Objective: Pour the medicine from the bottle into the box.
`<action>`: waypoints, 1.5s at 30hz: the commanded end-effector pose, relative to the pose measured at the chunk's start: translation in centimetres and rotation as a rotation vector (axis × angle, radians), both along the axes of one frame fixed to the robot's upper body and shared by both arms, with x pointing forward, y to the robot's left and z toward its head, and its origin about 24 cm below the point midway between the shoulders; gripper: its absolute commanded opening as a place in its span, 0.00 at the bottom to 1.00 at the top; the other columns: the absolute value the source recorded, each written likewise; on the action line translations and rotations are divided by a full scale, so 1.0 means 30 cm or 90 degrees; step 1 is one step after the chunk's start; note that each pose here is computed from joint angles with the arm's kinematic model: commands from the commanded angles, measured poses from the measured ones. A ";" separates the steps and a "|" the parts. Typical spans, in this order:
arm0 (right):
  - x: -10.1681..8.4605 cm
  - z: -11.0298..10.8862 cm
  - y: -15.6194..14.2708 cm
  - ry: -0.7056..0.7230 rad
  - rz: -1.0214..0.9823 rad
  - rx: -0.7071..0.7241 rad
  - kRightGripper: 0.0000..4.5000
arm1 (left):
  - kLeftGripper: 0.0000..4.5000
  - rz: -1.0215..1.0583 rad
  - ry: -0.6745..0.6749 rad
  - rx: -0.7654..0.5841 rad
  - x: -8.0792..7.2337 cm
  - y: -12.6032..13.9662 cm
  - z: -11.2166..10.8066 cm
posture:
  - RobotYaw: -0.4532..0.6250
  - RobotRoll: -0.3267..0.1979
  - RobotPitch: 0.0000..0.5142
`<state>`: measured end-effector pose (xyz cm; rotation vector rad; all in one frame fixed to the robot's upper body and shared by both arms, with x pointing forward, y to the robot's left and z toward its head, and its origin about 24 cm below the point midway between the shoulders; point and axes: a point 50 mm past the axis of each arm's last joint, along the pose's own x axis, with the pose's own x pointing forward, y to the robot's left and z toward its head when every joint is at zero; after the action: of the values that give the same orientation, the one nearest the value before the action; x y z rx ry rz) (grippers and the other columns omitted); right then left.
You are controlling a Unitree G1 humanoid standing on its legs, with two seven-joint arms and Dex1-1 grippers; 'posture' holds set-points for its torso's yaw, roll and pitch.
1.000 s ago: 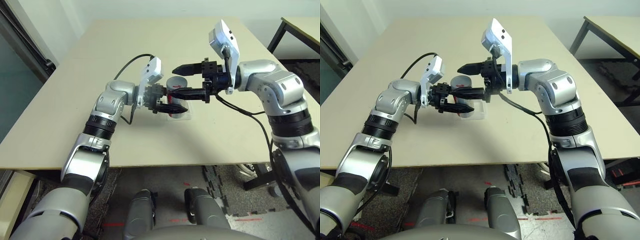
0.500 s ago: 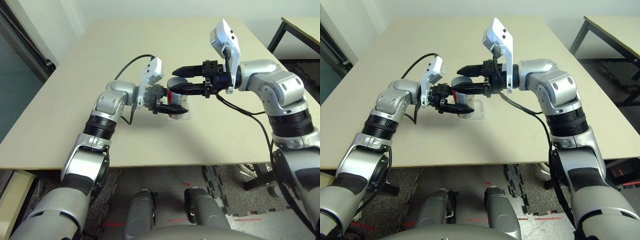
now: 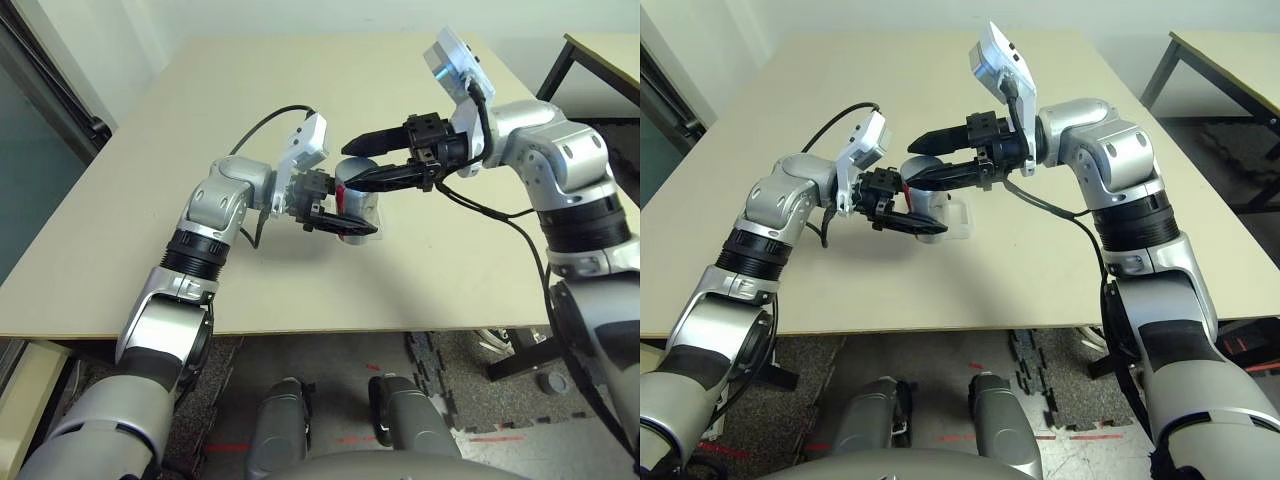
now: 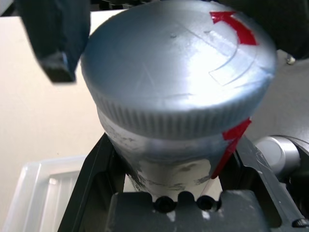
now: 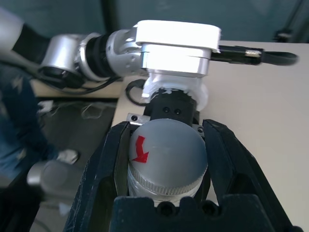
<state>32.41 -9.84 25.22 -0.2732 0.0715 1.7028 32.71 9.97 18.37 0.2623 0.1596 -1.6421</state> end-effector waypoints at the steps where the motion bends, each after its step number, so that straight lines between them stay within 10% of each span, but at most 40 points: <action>1: 0.000 -0.037 0.039 0.022 0.072 -0.038 0.56 | 0.63 -0.029 -0.038 -0.009 -0.019 -0.030 0.039 | 0.47 0.62 0.19; 9: 0.020 -0.026 0.027 0.004 0.080 -0.057 0.55 | 0.63 -0.032 -0.040 -0.012 -0.032 -0.033 0.041 | 0.48 0.62 0.19; 15: 0.017 -0.004 -0.016 0.001 0.044 -0.047 0.99 | 0.63 -0.022 -0.050 -0.017 -0.026 -0.028 0.045 | 0.46 0.62 0.18; 45: -0.033 -0.002 -0.040 0.006 -0.161 0.030 1.00 | 0.63 0.083 -0.039 -0.042 0.022 0.040 0.019 | 0.42 0.62 0.18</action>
<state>31.67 -11.50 25.11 -0.2069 0.0785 1.4533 33.24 10.88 19.14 0.2587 0.0732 -1.5131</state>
